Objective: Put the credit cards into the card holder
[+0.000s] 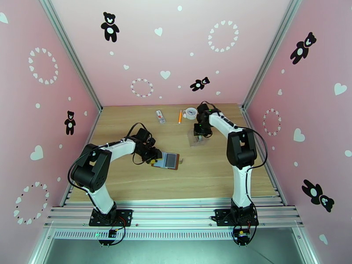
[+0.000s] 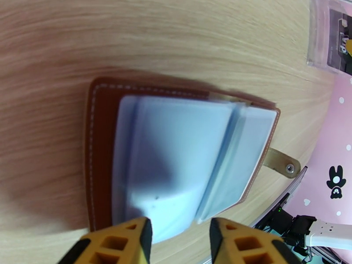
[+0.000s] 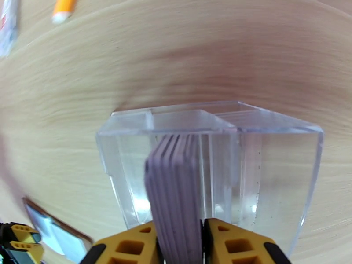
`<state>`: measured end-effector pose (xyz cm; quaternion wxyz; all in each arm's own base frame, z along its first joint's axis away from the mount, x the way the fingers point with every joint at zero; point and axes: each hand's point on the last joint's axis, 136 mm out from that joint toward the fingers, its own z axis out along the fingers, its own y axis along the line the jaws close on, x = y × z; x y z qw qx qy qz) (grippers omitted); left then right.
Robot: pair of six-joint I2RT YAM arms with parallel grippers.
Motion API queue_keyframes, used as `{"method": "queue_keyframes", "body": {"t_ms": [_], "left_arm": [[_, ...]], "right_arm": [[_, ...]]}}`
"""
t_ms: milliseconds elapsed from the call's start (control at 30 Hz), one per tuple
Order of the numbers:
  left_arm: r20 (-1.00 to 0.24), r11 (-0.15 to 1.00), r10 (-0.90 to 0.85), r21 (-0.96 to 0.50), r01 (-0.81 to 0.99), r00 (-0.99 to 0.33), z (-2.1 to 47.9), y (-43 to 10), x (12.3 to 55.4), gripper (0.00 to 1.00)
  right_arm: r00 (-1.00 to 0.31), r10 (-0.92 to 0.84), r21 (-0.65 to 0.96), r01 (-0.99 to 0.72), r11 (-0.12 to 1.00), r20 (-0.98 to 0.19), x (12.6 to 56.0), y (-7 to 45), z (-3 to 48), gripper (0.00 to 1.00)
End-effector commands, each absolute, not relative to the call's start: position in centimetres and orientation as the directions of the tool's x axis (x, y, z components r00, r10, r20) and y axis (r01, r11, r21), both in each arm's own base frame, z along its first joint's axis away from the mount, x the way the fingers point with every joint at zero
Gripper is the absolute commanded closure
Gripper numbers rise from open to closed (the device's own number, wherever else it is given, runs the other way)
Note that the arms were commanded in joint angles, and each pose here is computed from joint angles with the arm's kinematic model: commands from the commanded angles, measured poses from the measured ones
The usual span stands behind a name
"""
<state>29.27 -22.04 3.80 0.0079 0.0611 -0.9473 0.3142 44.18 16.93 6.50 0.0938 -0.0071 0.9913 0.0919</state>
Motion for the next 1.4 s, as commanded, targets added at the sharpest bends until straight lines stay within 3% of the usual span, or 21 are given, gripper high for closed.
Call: {"method": "queue_keyframes", "body": {"t_ms": [0,733,1000,1367], "left_arm": [[0.014,0.788,-0.123,-0.607,-0.106,-0.992,4.9,-21.7,29.7,0.59],[0.018,0.785,-0.105,-0.613,-0.094,-0.994,5.0,-22.1,30.3,0.59],[0.019,0.785,-0.108,-0.612,-0.097,-0.994,4.9,-22.1,30.2,0.59],[0.018,0.788,-0.11,-0.608,-0.098,-0.994,5.0,-21.9,30.1,0.59]], "right_arm": [[-0.983,0.071,0.178,0.041,0.983,-0.167,44.5,17.5,6.7,0.68],[-0.979,-0.183,-0.02,-0.182,0.983,-0.093,43.2,15.3,6.5,0.53],[-0.975,-0.21,0.025,-0.212,0.977,-0.069,43.2,16.2,5.5,0.51],[-0.976,-0.203,-0.114,-0.193,0.975,-0.084,43.7,13.8,6.3,0.51]]}}
